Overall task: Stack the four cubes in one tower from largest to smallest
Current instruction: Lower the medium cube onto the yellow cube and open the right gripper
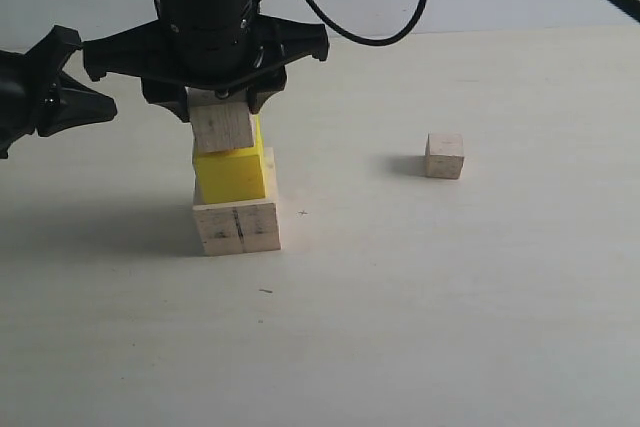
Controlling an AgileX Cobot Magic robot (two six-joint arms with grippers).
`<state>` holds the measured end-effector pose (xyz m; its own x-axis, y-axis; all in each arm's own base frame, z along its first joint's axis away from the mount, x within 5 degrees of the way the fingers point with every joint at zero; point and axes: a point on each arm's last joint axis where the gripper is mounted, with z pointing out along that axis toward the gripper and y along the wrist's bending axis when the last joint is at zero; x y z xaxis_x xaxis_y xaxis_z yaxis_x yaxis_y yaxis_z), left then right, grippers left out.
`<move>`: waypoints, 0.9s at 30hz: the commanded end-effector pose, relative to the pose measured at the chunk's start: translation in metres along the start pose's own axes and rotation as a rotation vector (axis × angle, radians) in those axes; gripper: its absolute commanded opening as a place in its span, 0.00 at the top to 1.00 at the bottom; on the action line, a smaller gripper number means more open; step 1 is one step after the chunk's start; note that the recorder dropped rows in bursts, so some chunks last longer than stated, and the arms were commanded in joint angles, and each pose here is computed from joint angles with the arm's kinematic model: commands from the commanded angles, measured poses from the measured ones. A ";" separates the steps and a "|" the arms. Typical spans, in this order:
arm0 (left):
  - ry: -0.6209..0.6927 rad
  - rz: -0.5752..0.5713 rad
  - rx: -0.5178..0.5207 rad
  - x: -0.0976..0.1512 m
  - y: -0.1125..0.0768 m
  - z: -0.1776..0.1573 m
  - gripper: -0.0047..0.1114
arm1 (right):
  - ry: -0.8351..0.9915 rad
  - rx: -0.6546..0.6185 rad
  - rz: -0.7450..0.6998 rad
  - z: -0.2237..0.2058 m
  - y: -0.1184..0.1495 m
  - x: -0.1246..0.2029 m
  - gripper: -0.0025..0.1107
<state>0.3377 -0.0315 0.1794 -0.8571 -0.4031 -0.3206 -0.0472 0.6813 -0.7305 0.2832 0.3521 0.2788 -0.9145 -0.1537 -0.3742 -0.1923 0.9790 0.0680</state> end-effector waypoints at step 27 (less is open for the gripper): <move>-0.002 -0.004 0.019 0.001 -0.003 -0.001 0.96 | -0.006 0.017 -0.011 0.015 0.000 -0.002 0.98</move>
<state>0.3377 -0.0318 0.1797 -0.8572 -0.4047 -0.3184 -0.0473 0.6776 -0.7339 0.2870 0.3559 0.2695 -0.9146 -0.1570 -0.3727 -0.1944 0.9788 0.0646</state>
